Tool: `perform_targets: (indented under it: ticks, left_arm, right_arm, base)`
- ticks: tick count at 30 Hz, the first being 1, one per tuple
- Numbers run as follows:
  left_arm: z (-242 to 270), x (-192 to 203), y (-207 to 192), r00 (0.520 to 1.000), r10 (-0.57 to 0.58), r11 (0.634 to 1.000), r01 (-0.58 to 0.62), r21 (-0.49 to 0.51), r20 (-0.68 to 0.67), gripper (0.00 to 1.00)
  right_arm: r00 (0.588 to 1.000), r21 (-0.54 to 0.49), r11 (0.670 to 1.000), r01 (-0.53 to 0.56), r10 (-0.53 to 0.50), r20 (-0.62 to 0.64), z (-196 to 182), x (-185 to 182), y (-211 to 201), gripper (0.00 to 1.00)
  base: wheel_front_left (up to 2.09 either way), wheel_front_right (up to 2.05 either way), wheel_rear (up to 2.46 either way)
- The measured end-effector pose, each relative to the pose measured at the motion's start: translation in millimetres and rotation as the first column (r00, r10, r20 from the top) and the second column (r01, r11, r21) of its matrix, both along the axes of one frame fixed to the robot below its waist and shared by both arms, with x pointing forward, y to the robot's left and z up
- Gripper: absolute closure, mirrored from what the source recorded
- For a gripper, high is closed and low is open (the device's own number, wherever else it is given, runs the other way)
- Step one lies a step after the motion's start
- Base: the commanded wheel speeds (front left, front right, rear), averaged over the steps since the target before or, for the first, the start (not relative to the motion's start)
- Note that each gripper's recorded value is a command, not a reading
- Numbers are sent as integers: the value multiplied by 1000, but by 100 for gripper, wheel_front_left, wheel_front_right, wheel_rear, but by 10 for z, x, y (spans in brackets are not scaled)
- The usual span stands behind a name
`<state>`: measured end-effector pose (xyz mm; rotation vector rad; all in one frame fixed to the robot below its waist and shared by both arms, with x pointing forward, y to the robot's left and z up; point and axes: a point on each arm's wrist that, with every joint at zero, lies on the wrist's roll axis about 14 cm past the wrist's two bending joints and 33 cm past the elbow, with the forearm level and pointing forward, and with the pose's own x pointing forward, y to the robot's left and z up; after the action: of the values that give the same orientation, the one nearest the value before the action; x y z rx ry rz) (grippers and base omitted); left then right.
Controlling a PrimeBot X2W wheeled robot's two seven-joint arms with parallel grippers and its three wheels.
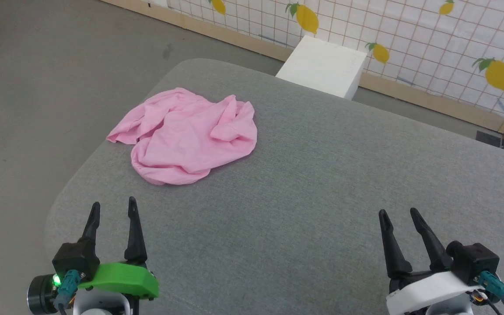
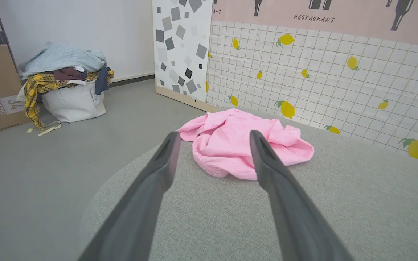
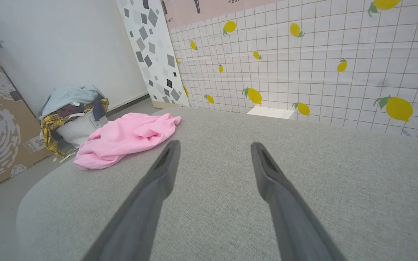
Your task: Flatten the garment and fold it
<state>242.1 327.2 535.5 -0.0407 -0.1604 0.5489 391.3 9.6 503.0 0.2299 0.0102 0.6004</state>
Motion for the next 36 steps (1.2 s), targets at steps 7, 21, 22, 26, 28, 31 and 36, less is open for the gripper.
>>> perform_targets:
  ticks: [7, 21, 22, 26, 28, 31, 36]
  left_arm:
    - [-21, -104, 62, 999, 32, 999, -32, 0, -1, 0]
    - [-13, -325, 192, 994, 105, 994, -105, -3, 24, 0]
    - [-15, -327, 194, 994, 107, 994, -107, -4, 24, 0]
    - [-19, -316, 189, 994, 104, 995, -104, -4, 22, 0]
    - [-25, -312, 187, 995, 102, 995, -102, -5, 21, 0]
    - [-45, -298, 175, 995, 97, 995, -97, -7, 16, 0]
    - [-169, -171, 74, 999, 29, 999, -30, -31, -16, 0]
  right_arm:
    - [1000, 12, 1000, -26, 26, -1, -6, -11, 97, 0]
    - [998, 45, 997, -68, 68, -4, -12, -34, 263, 0]
    - [998, 45, 997, -68, 68, -4, -14, -34, 264, 0]
    - [998, 36, 997, -62, 62, 0, -18, -27, 242, 0]
    - [998, 29, 998, -61, 61, 5, -16, -26, 233, 0]
    - [998, 25, 998, -56, 56, 6, -22, -25, 215, 0]
    - [999, 22, 999, -45, 45, -2, -57, -12, 176, 0]
  base:
    - [0, 0, 0]
    - [0, 0, 0]
    - [0, 0, 0]
    - [0, 0, 0]
    - [0, 0, 0]
    - [0, 0, 0]
    - [0, 0, 0]
